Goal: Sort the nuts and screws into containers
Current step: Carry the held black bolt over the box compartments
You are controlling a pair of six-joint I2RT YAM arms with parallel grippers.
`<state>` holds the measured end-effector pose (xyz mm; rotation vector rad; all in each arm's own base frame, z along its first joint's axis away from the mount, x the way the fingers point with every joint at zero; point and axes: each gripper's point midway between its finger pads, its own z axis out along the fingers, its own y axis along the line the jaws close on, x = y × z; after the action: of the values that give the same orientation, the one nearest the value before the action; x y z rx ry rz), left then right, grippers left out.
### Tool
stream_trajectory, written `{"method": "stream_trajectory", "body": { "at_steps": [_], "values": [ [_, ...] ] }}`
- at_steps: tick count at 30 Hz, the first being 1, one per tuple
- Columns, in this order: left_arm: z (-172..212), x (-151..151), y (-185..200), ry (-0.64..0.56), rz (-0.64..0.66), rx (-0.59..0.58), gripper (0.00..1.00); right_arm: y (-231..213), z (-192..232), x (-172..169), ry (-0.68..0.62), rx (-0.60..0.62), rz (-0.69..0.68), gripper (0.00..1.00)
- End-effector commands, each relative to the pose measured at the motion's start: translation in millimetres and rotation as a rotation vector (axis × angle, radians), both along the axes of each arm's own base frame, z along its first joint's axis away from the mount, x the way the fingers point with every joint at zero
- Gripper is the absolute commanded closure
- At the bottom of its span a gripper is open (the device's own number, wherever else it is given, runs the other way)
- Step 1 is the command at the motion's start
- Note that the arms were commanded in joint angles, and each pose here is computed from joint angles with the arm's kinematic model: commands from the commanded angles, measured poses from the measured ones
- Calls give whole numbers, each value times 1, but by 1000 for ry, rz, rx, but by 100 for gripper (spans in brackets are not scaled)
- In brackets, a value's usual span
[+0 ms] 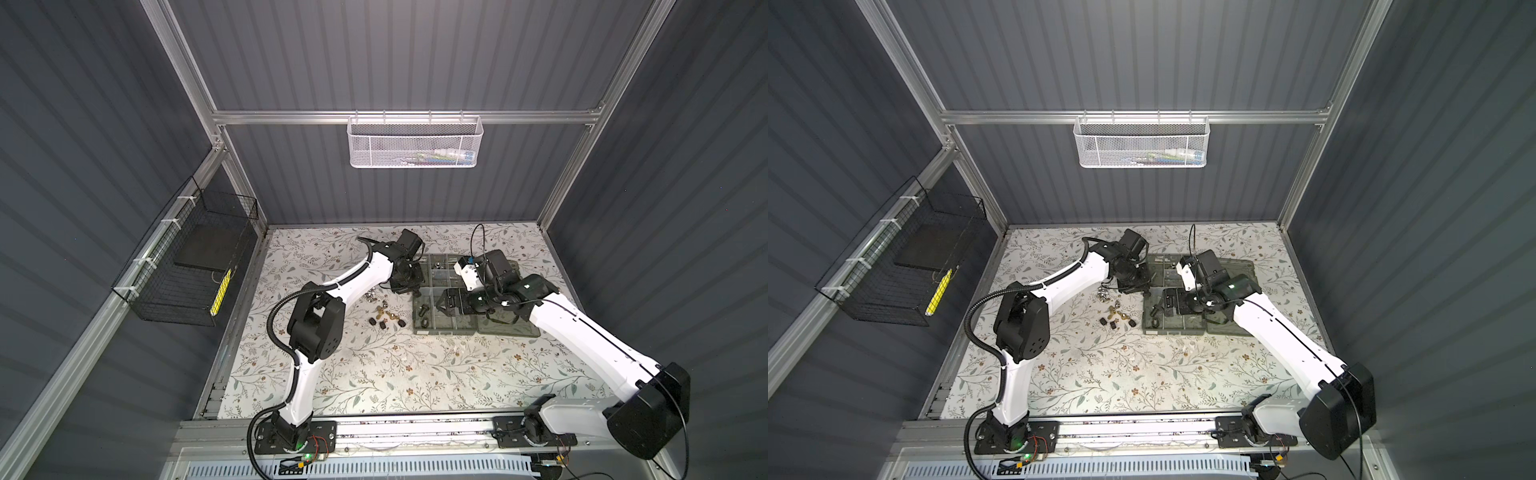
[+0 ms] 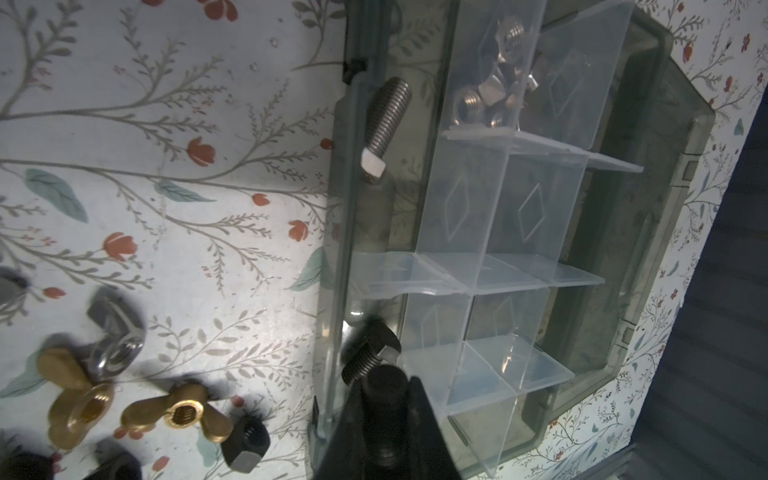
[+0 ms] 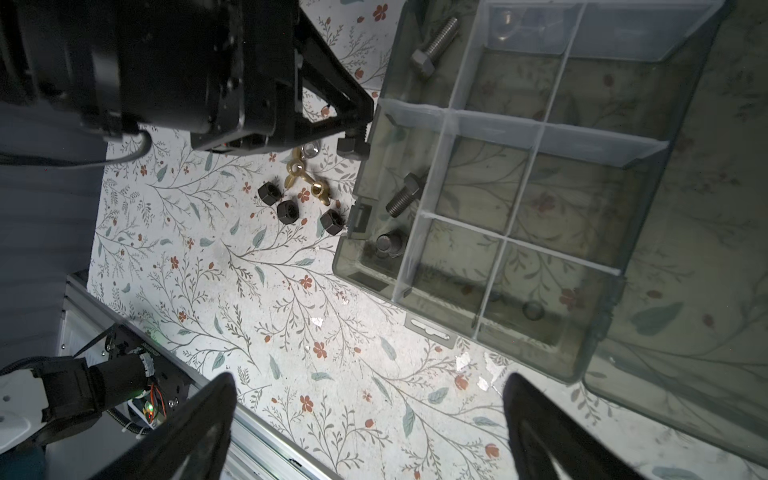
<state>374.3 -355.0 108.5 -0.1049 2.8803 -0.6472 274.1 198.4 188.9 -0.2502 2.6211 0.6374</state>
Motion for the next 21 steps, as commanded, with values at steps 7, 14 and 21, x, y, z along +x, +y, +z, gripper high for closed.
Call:
{"method": "stream_trajectory", "body": {
  "at_steps": [7, 14, 21],
  "values": [
    [-15, -13, -23, 35, -68, 13, 94, -4, -1, 1, 9, 23, -24, 1],
    [-31, -18, -15, 58, -79, 60, 94, -5, -1, 1, 9, 27, -29, 1],
    [-42, -22, -9, 78, -79, 90, 91, -4, -2, 1, 14, 33, -27, 1]
  ]
}}
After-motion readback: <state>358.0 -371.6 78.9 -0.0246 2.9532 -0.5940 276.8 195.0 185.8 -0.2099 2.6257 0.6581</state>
